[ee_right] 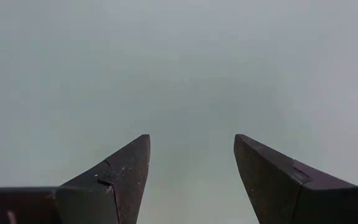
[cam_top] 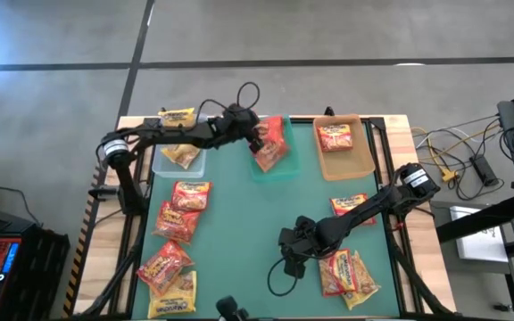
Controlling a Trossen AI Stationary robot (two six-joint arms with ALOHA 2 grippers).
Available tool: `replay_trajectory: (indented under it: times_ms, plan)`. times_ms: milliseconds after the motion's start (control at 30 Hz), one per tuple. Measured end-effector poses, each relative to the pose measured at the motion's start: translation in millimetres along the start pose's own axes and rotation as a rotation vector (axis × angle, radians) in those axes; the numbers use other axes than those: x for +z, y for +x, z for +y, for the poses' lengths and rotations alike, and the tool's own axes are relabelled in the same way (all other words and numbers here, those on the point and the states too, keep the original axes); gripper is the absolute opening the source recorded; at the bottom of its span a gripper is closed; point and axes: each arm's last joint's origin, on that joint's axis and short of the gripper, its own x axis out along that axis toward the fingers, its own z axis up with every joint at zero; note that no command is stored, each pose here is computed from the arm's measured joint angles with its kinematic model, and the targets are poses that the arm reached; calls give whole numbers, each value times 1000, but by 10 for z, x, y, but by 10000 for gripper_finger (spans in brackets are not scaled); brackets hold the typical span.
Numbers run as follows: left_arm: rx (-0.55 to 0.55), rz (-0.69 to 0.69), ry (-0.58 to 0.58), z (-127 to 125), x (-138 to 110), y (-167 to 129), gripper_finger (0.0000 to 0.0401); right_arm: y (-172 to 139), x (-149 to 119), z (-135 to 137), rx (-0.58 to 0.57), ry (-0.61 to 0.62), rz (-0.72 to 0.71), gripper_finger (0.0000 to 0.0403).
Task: Sort Maruchan noodles
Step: Put the red noodle pack into the green bin, then put the orange noodle pack into the orange bin
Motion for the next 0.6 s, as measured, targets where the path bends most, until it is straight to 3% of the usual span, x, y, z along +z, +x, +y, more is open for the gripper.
replay_trajectory:
  times_ms: [167,333,600]
  plan:
    - [6,55,7,20,103,-40,114,1,0,0,1,2,1,224]
    - [-31,26,28,-109,229,-216,115,-1,-12,-9,-11,25,14,224]
    - [-142,-14,26,-404,47,-864,115,-52,-114,56,-10,115,68,224]
